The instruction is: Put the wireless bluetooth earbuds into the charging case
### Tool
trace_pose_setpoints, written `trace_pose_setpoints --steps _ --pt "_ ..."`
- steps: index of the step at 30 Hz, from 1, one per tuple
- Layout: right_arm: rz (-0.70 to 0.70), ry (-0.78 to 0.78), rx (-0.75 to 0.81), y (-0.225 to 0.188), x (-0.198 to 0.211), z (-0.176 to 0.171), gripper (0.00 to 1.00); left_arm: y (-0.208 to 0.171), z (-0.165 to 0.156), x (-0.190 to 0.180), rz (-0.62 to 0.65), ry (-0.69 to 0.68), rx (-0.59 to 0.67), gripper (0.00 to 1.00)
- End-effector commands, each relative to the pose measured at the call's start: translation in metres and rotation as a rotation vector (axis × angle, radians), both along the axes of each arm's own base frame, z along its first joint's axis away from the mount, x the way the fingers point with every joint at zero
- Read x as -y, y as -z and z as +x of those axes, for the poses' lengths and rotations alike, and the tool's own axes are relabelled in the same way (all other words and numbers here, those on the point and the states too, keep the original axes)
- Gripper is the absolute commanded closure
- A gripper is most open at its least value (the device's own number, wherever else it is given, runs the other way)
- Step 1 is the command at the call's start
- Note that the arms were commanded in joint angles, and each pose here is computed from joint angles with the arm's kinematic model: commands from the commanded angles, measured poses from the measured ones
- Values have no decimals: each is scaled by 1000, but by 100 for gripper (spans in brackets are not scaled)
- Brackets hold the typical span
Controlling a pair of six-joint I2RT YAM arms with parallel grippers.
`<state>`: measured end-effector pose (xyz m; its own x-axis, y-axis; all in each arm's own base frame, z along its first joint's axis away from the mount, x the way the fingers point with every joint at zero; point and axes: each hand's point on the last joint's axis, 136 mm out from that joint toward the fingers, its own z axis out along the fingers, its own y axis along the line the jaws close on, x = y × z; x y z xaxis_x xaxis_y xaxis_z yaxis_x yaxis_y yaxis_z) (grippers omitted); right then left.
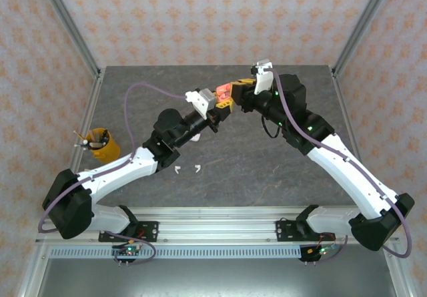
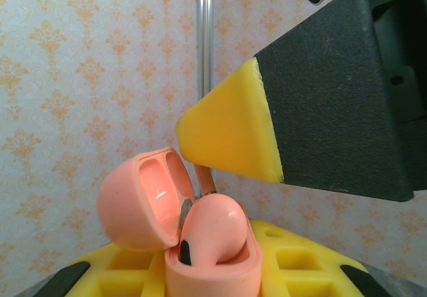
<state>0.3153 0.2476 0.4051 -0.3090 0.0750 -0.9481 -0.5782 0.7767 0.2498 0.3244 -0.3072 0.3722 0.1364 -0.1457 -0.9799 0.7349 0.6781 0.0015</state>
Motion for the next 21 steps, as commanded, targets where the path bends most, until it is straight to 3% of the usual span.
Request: trace_pose_setpoints --steps 1,21 --pt "30 -24 10 -6 -1 -4 75 -30 -1 -4 -63 3 62 100" --pt "-55 -114 -13 18 -9 -15 77 -38 -1 -5 -76 1 76 100"
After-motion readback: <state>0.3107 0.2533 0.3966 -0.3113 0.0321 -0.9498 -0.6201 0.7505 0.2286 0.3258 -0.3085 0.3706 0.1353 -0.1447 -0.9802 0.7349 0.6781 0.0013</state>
